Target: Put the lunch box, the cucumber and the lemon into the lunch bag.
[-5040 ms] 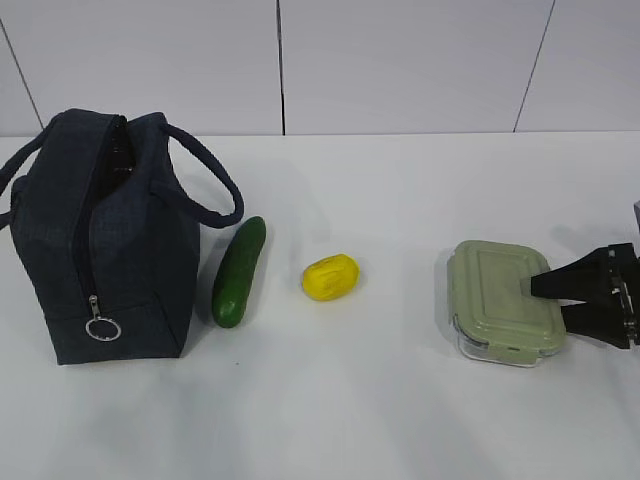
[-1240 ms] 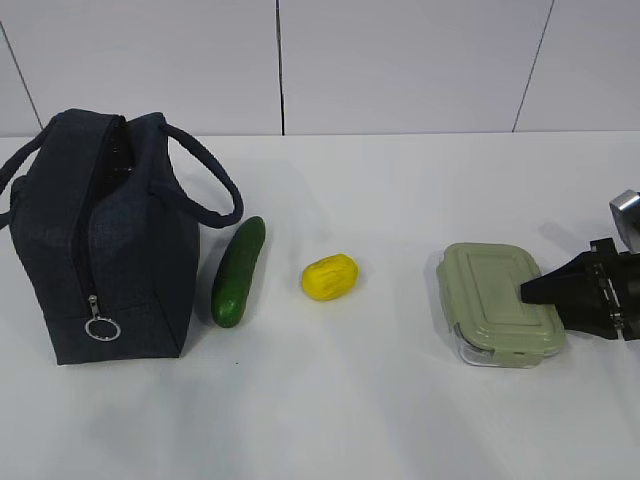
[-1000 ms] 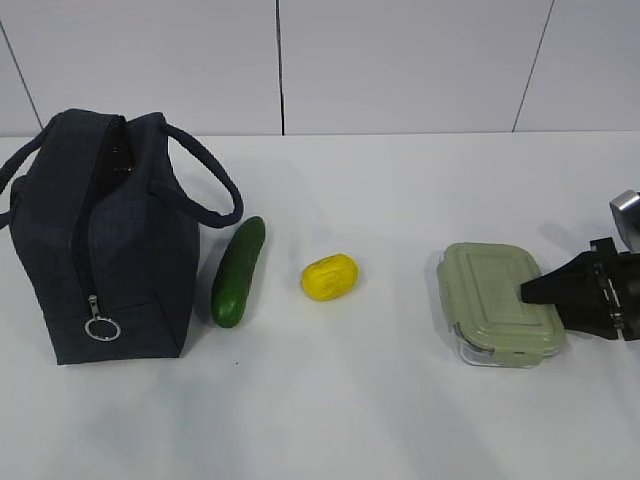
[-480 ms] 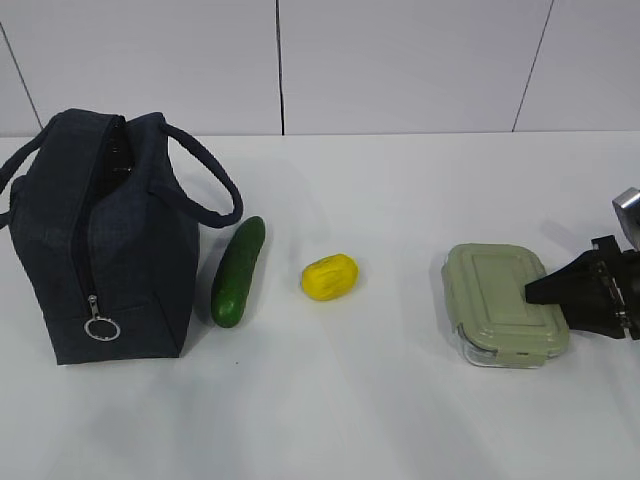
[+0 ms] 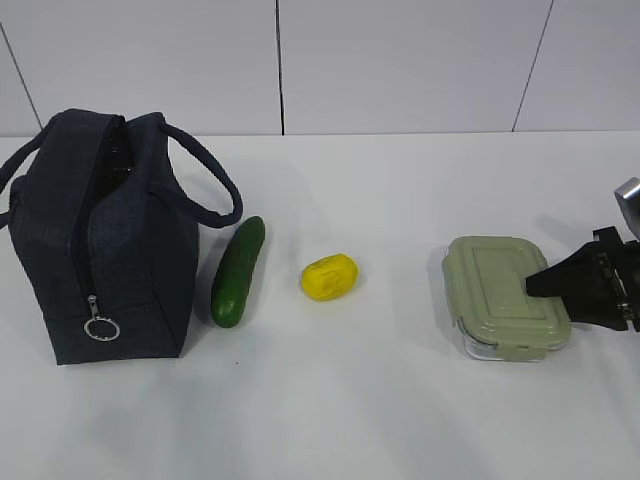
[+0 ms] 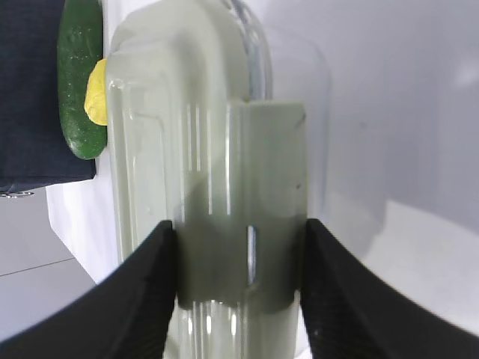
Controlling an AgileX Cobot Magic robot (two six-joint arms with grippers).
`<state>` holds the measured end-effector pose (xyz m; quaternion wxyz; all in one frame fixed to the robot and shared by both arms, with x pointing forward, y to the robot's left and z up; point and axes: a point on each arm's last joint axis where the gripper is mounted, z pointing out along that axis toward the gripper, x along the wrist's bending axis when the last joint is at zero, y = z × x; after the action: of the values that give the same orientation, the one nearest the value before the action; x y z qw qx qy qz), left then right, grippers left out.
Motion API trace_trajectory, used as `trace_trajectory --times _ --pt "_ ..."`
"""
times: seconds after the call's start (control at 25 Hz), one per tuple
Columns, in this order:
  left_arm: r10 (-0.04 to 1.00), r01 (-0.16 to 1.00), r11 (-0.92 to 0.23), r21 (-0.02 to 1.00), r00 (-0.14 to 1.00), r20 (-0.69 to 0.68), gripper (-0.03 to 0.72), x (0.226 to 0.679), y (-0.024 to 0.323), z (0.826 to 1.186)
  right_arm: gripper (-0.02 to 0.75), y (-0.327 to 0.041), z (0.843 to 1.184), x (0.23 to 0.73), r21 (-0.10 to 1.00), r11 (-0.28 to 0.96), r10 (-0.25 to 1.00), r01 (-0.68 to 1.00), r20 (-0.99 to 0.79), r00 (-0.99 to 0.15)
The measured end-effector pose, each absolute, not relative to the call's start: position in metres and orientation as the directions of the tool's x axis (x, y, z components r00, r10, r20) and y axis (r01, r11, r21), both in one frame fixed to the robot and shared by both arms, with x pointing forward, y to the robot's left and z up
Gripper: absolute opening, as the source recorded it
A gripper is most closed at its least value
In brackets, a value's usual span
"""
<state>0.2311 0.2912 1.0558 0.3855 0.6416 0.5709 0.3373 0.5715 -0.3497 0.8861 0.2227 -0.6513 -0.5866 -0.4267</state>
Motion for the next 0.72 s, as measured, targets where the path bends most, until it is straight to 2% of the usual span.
trace_trajectory --times 0.16,0.72 --pt "0.993 0.473 -0.051 0.88 0.121 -0.007 0.241 0.231 0.291 1.056 0.372 -0.35 0.892 0.572 0.212 -0.222 0.575 0.952 0.816 -0.048" --pt "0.992 0.479 -0.047 0.876 0.125 -0.015 0.241 0.233 0.291 1.057 0.37 -0.34 0.948 0.569 0.279 -0.256 0.591 0.926 0.803 -0.078"
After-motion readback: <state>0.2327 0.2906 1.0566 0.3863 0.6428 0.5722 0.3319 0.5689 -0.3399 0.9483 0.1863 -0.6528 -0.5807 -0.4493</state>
